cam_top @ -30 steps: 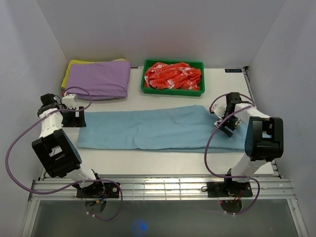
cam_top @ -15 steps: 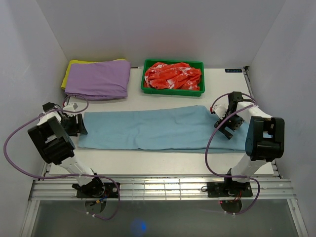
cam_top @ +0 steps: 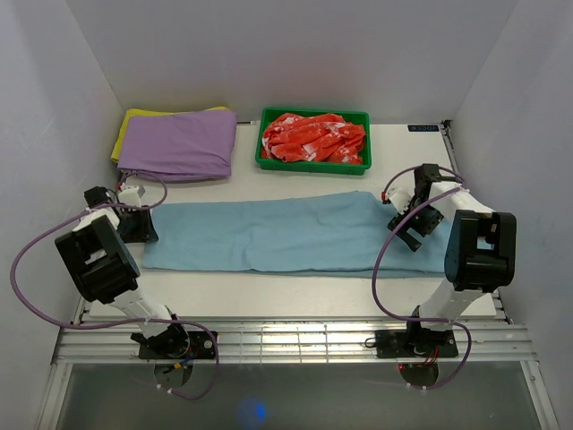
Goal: Fold and stack the trousers
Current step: Fold the trousers
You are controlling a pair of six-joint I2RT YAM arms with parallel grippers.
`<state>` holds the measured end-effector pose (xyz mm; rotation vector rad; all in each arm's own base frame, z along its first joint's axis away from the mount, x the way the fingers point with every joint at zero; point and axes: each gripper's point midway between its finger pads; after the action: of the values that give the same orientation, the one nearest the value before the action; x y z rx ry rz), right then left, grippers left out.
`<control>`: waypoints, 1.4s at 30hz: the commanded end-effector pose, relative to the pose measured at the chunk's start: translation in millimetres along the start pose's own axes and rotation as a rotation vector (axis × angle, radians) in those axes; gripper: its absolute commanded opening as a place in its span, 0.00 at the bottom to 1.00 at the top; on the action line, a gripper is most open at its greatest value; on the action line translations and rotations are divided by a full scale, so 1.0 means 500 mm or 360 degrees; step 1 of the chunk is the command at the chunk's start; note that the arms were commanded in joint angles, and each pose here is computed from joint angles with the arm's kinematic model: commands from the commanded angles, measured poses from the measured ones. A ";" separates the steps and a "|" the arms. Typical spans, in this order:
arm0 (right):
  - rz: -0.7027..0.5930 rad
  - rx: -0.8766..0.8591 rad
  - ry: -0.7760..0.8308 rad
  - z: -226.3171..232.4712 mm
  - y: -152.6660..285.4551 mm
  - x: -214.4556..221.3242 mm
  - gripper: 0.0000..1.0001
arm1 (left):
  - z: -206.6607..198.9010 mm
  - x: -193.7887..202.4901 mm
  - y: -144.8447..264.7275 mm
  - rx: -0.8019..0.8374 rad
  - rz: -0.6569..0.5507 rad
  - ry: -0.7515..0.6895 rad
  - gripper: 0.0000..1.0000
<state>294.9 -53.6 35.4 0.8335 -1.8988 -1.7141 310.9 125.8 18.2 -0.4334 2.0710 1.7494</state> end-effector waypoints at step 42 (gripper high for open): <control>-0.0113 -0.0172 -0.0285 -0.004 0.064 0.081 0.90 | -0.454 -0.244 0.297 0.0855 -0.0253 -0.0193 0.00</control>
<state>268.9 -80.8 64.3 0.7437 -1.9362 -1.9327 327.2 -30.8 216.8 -0.2375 2.1253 1.1970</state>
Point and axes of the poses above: each gripper's point midway between its finger pads, its own y axis back along the fingers, its own z axis along the line the jaws close on, x = y × z, and after that the axes turned 6 degrees about -y, right-handed
